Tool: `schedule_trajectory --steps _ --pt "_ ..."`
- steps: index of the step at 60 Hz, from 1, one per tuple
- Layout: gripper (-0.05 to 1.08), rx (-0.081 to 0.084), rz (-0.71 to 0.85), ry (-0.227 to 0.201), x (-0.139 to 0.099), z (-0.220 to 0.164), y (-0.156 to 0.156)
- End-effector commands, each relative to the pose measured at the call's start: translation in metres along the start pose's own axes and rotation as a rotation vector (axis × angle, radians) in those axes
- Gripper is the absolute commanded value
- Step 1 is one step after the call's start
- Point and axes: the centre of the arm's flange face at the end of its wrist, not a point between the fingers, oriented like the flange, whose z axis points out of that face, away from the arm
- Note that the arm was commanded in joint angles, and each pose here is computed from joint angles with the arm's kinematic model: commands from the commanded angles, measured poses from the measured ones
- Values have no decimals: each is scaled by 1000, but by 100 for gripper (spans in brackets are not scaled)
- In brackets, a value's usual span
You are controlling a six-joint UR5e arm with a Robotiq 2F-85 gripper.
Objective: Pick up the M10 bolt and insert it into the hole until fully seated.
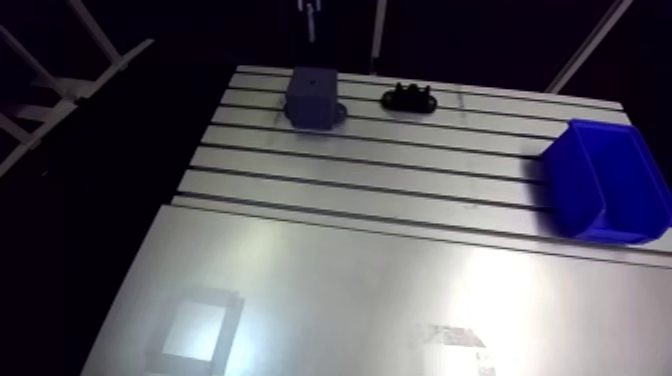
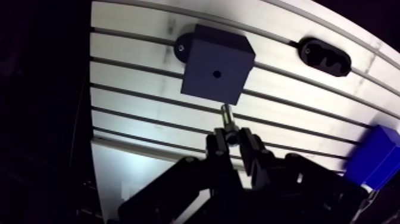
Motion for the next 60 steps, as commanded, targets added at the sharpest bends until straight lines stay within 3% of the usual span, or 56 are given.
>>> schedule_trajectory --steps 1,14,18,21,25,31,42,60 --pt "108 0 1 -20 12 8 3" --pt "108 -16 -11 -28 17 12 -4" --pt "108 -33 -8 -30 17 12 -5" --pt "108 -59 6 -33 16 12 -3" --pt "108 -72 12 -32 17 13 -4" --pt "108 -74 12 -37 18 15 -3" --pt "108 -61 5 -46 22 22 -8" --pt "108 -66 -11 -45 25 26 -20"
